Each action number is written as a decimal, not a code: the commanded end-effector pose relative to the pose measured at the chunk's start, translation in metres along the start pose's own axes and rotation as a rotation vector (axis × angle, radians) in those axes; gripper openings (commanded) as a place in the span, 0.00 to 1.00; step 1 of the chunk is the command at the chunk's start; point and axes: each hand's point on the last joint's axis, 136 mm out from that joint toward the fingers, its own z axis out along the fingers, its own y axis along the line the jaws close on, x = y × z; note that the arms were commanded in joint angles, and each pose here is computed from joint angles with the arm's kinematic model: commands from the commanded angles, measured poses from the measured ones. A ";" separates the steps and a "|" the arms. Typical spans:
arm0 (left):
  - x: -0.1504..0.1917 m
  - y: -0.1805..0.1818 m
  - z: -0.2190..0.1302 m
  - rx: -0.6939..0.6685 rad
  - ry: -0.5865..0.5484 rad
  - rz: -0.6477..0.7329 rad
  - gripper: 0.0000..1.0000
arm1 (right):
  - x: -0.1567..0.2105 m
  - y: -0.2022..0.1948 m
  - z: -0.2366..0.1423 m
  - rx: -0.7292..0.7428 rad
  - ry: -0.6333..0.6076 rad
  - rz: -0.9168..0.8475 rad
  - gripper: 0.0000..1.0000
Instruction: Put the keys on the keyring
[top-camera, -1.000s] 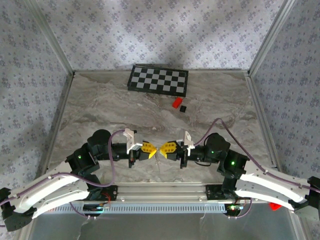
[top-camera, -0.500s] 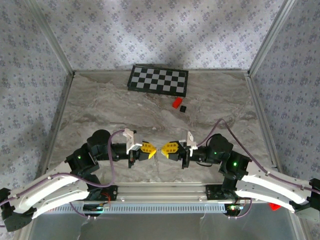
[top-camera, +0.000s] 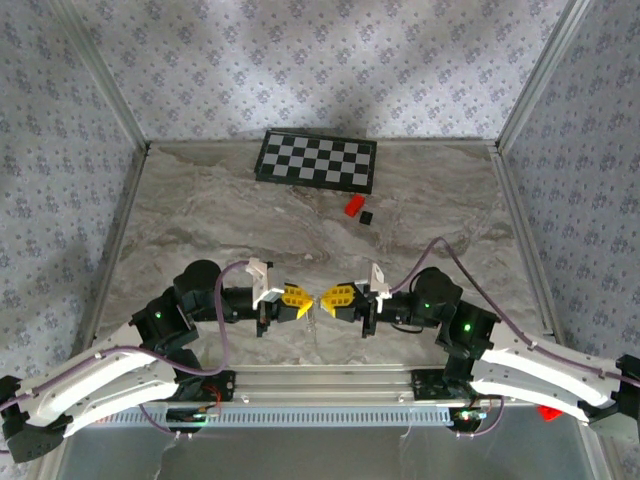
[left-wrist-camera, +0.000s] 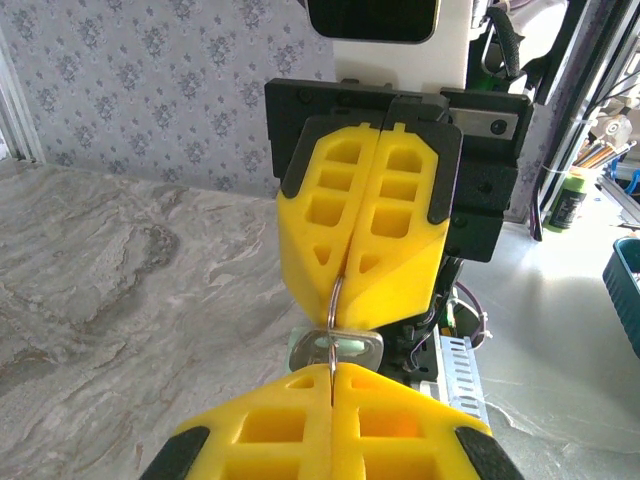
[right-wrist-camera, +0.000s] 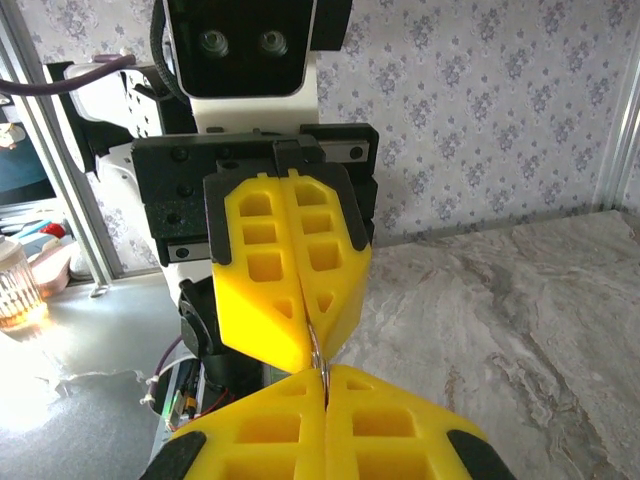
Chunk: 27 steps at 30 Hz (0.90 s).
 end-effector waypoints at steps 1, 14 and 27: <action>-0.022 -0.006 -0.004 0.015 -0.056 0.049 0.00 | -0.004 0.001 0.000 -0.012 -0.021 0.001 0.00; -0.021 -0.005 -0.001 0.011 -0.048 0.046 0.00 | -0.004 0.005 -0.001 -0.029 -0.024 0.001 0.00; -0.022 -0.005 -0.001 0.011 -0.049 0.049 0.00 | -0.003 0.008 0.001 -0.053 -0.013 0.003 0.00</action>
